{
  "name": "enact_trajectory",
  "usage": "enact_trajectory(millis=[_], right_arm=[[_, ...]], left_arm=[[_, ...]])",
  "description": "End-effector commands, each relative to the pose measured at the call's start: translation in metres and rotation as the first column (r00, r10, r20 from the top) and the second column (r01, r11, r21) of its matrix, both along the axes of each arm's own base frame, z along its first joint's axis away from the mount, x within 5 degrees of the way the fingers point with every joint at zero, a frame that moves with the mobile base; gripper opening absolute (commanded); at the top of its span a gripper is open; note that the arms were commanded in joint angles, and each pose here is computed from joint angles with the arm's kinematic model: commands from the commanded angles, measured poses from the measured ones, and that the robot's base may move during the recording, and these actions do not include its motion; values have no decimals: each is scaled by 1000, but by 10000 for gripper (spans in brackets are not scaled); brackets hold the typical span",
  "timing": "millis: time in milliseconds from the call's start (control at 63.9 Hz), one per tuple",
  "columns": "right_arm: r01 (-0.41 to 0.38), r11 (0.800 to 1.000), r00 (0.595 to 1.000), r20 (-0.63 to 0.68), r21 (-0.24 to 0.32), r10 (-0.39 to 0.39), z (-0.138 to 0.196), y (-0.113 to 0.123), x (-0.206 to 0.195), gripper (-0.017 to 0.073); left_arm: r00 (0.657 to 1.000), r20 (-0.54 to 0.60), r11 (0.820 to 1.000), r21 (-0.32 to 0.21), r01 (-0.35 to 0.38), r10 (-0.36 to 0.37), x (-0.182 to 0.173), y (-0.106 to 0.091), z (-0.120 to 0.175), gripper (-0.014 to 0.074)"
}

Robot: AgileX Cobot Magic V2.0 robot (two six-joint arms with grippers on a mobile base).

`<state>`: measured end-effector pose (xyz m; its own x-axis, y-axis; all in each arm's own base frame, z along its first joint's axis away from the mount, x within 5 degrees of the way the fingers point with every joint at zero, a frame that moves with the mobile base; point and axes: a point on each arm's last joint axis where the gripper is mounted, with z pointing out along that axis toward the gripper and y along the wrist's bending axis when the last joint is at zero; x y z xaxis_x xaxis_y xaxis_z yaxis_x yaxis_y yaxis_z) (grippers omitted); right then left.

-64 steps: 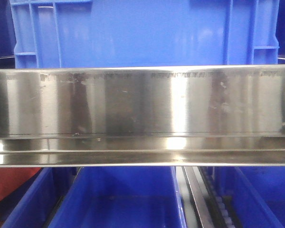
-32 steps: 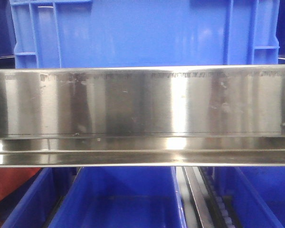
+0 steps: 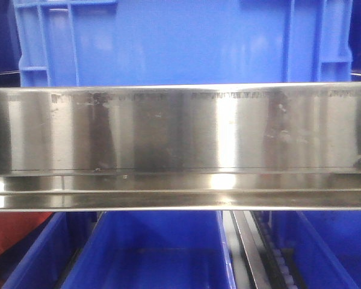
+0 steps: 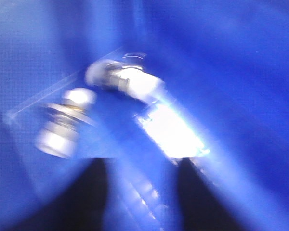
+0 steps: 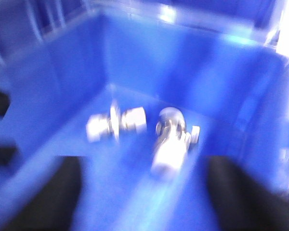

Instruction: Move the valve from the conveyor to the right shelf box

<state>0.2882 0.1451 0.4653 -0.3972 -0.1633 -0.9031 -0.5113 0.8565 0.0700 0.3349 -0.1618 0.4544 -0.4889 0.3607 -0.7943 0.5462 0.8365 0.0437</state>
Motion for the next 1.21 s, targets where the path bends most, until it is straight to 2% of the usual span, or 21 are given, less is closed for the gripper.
enact_trajectory(millis=[0, 31, 94, 235, 407, 579, 767, 908, 1034, 1190], right_arm=[[-7, 1000, 998, 56, 23, 6, 24, -12, -27, 18], [-8, 1000, 998, 64, 26, 6, 28, -15, -33, -45], [-9, 999, 996, 84, 35, 6, 34, -21, -47, -167], [-4, 998, 992, 129, 59, -3, 34, -36, -79, -160], [14, 995, 979, 199, 102, -34, 12, -56, -117, -160], [28, 989, 963, 260, 142, -65, -19, -74, -152, -162], [51, 992, 956, 284, 112, -81, -69, -89, -179, -162], [63, 993, 952, 292, 98, -90, -111, -97, -193, -162], [73, 992, 939, 327, 103, -103, -142, -103, -201, -162], [79, 991, 934, 339, 111, -112, -164, -105, -205, -162]], left_arm=[[999, 32, 1000, -12, -1, 1, -23, 11, 24, -66], [999, 33, 1000, -11, -4, 5, -30, 16, 30, -111], [1000, 14, 1000, -2, -11, 11, -45, 26, 37, -111], [999, 30, 999, -10, -37, 38, -74, 46, 41, -111], [983, 154, 991, -108, -79, 95, -114, 66, 25, -111], [944, 301, 978, -194, -80, 137, -162, 87, -9, -111], [891, 415, 957, -281, -69, 186, -209, 108, -60, -111], [862, 450, 929, -366, -59, 233, -236, 119, -103, -111], [846, 471, 922, -382, -61, 251, -250, 126, -139, -111], [826, 496, 915, -398, -58, 268, -260, 131, -166, -111]])
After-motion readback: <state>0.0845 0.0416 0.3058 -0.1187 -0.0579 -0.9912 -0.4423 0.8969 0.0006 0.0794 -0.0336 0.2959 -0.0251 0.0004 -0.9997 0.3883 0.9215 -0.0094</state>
